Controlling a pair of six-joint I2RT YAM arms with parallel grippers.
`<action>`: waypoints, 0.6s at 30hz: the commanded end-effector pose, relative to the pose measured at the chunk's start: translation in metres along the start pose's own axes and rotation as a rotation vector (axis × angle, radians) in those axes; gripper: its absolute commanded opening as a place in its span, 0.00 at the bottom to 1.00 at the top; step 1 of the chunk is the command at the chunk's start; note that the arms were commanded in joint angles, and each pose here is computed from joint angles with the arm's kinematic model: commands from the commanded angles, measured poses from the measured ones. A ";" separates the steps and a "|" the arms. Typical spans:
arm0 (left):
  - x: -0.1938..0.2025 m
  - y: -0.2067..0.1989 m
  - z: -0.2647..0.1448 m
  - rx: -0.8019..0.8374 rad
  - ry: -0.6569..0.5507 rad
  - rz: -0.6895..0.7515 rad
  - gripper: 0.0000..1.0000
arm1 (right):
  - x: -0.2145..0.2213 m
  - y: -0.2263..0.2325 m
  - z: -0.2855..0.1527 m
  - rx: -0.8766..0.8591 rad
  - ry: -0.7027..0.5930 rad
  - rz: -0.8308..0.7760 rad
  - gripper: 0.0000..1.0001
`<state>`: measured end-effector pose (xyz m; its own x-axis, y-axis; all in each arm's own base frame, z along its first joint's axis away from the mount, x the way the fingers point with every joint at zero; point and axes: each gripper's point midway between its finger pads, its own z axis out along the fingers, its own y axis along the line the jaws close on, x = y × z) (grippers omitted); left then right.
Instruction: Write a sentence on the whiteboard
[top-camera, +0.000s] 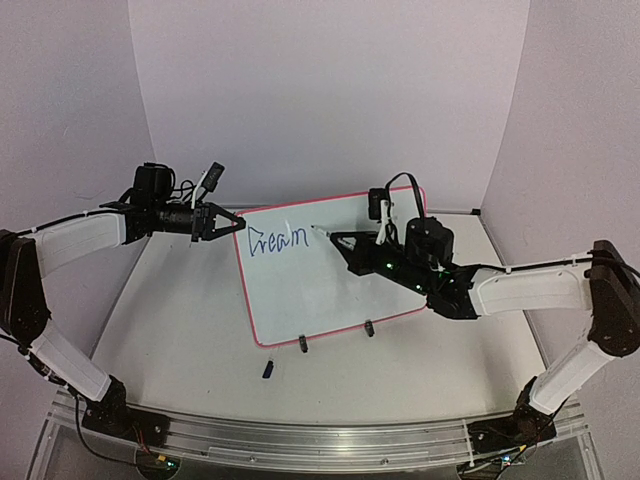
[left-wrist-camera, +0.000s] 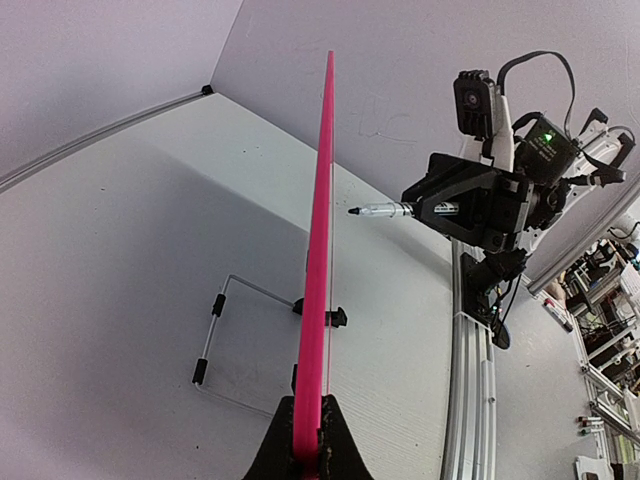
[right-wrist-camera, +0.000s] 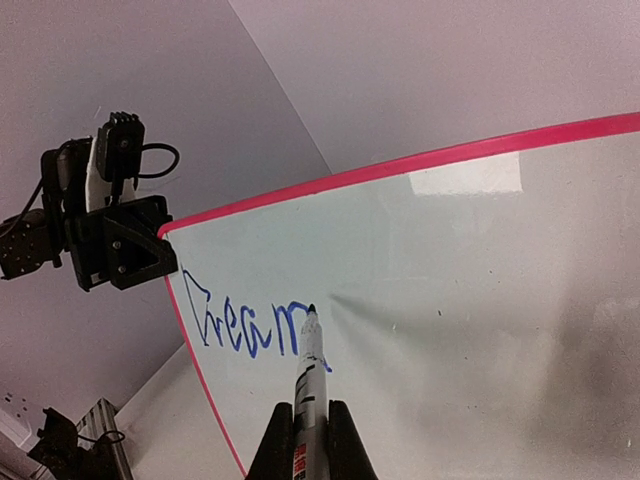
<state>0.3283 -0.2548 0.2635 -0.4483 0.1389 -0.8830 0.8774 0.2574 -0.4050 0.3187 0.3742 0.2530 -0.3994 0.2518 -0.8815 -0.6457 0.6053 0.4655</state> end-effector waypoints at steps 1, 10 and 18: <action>0.016 -0.003 0.008 0.009 0.055 0.029 0.00 | -0.022 0.004 0.005 -0.003 -0.062 -0.017 0.00; 0.016 -0.003 0.008 0.009 0.054 0.029 0.00 | -0.017 -0.001 0.013 0.005 -0.049 -0.023 0.00; 0.015 -0.003 0.008 0.010 0.054 0.031 0.00 | -0.005 -0.002 0.014 -0.008 -0.007 -0.022 0.00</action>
<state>0.3283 -0.2550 0.2633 -0.4485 0.1395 -0.8828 0.8772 0.2582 -0.4049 0.3286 0.3788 0.2459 -0.3948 0.2333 -0.8886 -0.6439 0.6197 0.4488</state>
